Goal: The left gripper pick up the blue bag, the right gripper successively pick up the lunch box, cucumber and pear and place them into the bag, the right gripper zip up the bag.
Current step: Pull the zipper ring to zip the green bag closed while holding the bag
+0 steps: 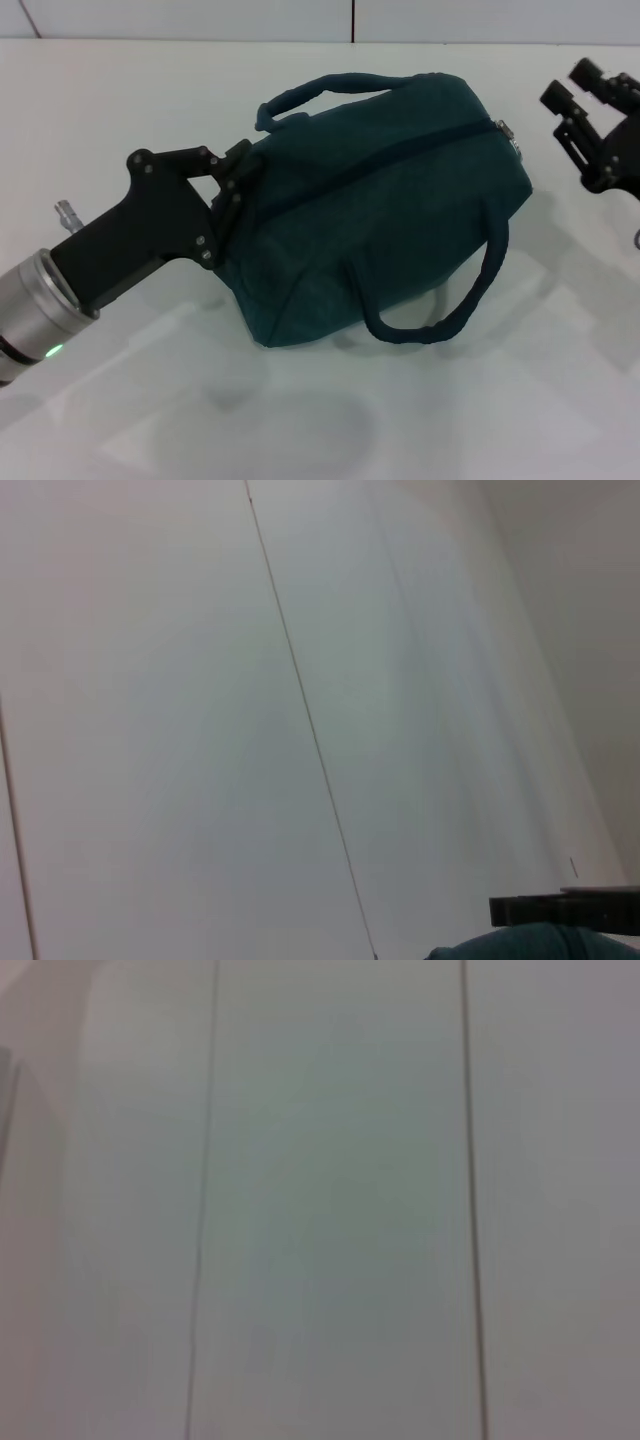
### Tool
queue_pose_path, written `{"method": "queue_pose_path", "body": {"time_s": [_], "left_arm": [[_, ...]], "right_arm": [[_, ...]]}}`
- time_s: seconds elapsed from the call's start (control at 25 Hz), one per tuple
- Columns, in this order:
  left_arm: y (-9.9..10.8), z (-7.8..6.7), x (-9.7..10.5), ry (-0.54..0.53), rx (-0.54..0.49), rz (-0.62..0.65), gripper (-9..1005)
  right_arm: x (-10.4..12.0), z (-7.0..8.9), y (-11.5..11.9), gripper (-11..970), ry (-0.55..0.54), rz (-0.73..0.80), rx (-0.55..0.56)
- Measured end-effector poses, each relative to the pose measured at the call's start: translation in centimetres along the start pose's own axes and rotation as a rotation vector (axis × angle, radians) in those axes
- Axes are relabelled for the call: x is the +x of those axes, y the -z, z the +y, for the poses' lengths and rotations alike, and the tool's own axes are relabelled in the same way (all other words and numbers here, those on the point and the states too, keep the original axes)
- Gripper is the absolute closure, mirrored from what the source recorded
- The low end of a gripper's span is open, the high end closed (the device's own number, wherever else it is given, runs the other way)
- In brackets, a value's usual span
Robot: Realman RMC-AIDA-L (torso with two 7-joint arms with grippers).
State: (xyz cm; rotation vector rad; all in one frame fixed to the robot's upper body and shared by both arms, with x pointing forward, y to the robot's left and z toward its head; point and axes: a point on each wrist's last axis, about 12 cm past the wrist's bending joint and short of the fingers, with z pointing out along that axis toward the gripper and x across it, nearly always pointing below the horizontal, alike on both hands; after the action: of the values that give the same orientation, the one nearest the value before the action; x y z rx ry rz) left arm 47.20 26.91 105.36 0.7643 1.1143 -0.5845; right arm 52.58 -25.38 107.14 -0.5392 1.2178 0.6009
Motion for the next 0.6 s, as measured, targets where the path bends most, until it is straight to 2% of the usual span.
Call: {"method": "queue_pose_path", "body": {"time_s": [0.16, 0.36, 0.6], "left_arm": [[-0.1, 0.0, 0.0, 0.001, -0.002, 0.0, 942], [-0.5, 0.2, 0.2, -0.003, -0.004, 0.011, 945], [-1.6, 0.4, 0.5, -0.006, 0.002, 0.024, 945]], "right_arm": [[0.2, -0.4, 0.6, 615, 0.016, 0.023, 0.02], [1.1, -1.4, 1.7, 472, 0.036, 0.131, 0.034], [2.5, -0.8, 1.8, 475, 0.067, 0.242, -0.003]]}}
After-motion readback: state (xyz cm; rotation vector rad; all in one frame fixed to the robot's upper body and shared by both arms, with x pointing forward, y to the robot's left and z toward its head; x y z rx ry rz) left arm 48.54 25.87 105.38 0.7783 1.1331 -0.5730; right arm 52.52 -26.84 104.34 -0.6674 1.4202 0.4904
